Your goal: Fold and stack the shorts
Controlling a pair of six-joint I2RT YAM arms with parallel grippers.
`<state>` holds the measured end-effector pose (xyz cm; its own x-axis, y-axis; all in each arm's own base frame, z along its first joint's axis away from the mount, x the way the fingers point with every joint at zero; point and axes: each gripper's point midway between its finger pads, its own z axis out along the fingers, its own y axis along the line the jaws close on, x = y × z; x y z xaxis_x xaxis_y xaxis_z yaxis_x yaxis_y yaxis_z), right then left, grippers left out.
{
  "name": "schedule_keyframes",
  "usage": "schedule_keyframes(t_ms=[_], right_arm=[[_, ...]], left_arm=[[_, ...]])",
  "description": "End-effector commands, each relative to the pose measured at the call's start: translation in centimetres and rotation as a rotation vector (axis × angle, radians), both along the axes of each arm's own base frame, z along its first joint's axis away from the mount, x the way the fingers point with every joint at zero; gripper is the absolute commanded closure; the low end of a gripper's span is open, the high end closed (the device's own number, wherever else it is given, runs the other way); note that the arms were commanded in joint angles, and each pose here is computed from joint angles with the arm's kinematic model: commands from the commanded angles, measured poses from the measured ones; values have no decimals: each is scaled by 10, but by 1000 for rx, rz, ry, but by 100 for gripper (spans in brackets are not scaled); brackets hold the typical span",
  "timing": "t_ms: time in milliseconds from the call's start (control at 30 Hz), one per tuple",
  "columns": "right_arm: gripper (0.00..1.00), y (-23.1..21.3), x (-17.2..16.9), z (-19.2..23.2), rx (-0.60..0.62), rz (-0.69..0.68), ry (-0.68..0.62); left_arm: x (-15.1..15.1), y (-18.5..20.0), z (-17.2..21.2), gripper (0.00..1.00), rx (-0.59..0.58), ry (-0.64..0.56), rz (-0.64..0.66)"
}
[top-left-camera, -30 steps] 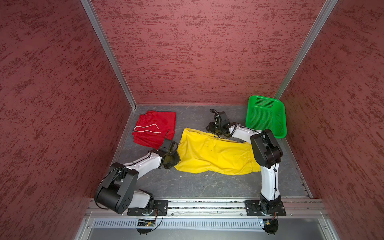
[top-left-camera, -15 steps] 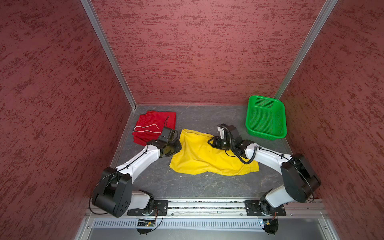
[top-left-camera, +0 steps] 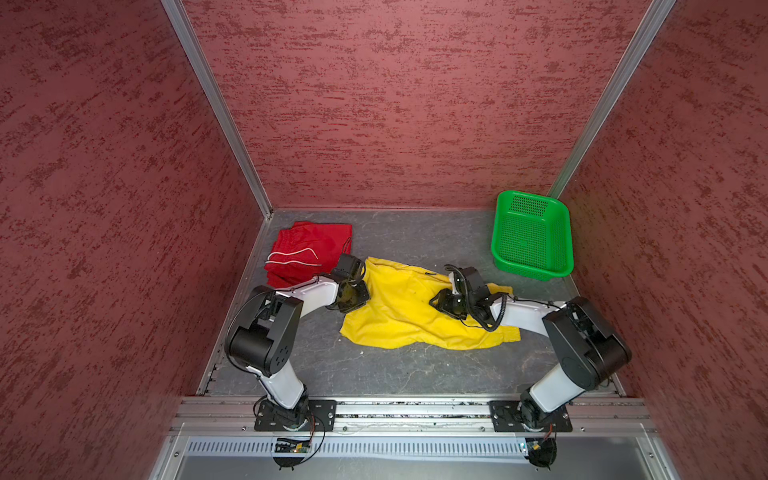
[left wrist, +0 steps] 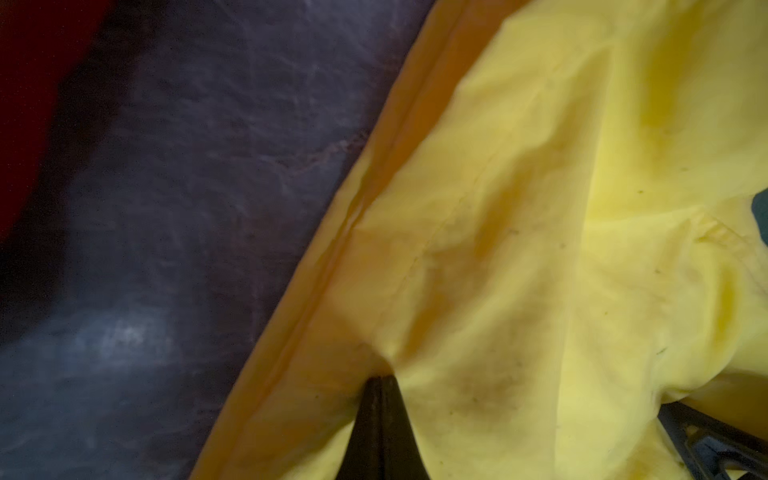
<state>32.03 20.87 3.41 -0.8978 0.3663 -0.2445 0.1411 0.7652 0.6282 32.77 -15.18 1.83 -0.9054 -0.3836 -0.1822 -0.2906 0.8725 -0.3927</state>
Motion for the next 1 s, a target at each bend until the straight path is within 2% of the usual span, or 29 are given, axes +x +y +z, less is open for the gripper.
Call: schedule_keyframes(t_ms=[0,100,200,300,433,600,800,967], right_arm=[[54,-61,-4,-30,-136,-203,71],[53,-78,-5,-27,-121,-268,47],[53,-78,-6,-21,-120,-245,35],[53,-68,-3,-4,-69,-204,-9],[50,-55,3,51,11,-145,-141],[52,-34,-7,98,80,-28,-223],[54,27,-27,100,126,112,-217],[58,73,-37,75,156,194,-159]], left_arm=[[-26,30,-27,100,99,80,28],[-34,42,-28,100,115,81,53],[-36,50,-23,100,112,68,70],[-31,47,-9,100,98,39,56],[-20,27,30,89,28,-43,29],[1,-8,75,88,-34,-189,-46],[44,-35,71,97,-41,-221,-105],[74,-60,50,100,-61,-186,-131]])
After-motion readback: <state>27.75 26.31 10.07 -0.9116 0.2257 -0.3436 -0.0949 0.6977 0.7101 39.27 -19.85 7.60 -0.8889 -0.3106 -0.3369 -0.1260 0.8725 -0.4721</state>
